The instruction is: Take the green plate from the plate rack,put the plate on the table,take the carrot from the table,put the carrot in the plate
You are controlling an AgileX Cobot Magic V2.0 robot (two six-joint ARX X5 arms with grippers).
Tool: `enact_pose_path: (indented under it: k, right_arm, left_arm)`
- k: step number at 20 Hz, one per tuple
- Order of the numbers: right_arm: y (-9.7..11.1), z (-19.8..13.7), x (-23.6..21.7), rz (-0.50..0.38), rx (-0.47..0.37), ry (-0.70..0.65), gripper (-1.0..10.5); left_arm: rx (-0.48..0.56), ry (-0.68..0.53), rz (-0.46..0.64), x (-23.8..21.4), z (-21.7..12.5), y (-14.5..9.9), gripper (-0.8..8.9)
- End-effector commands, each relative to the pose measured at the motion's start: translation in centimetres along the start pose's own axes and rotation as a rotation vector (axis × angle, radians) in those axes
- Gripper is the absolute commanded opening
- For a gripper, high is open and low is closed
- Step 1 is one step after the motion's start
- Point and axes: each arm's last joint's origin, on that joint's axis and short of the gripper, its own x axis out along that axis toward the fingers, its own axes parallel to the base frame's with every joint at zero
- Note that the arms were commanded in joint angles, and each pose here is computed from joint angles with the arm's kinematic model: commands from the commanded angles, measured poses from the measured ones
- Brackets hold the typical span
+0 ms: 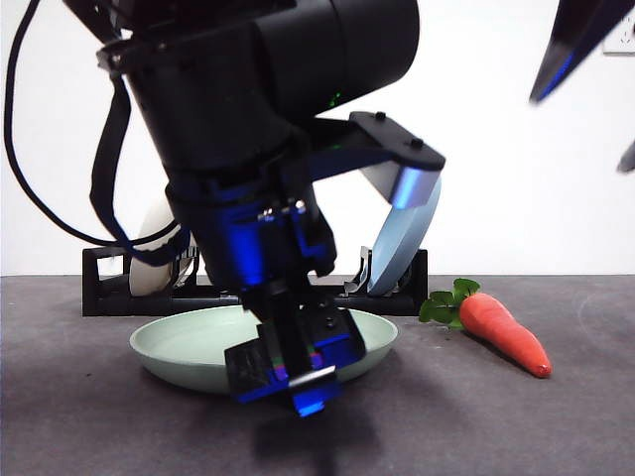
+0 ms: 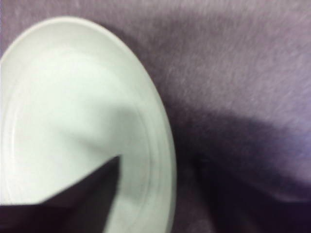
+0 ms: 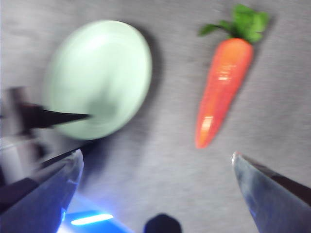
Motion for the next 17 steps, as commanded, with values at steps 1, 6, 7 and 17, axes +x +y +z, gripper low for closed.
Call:
enact_pose_path:
  k: [1, 6, 7, 17]
  right_arm:
    - [-0.5, 0.7, 1.3, -0.053, -0.009, 0.006, 7.2]
    - [-1.5, 2.4, 4.7, -0.091, -0.009, -0.018, 7.2]
    - [-1.8, 2.7, 5.5, -0.104, -0.011, -0.018, 7.2]
    - [-3.8, 3.4, 14.7, -0.18, -0.01, 0.042, 6.5]
  left_arm:
    - [-0.043, 0.001, -0.027, -0.8, 0.3, 0.3, 3.51]
    - [-0.239, -0.14, -0.001, -7.7, 2.9, 4.5, 3.51]
    - [-0.291, -0.184, 0.003, -9.7, 3.3, 5.6, 3.5]
    - [-0.603, -0.663, -0.006, -28.8, -0.6, 13.7, 3.5]
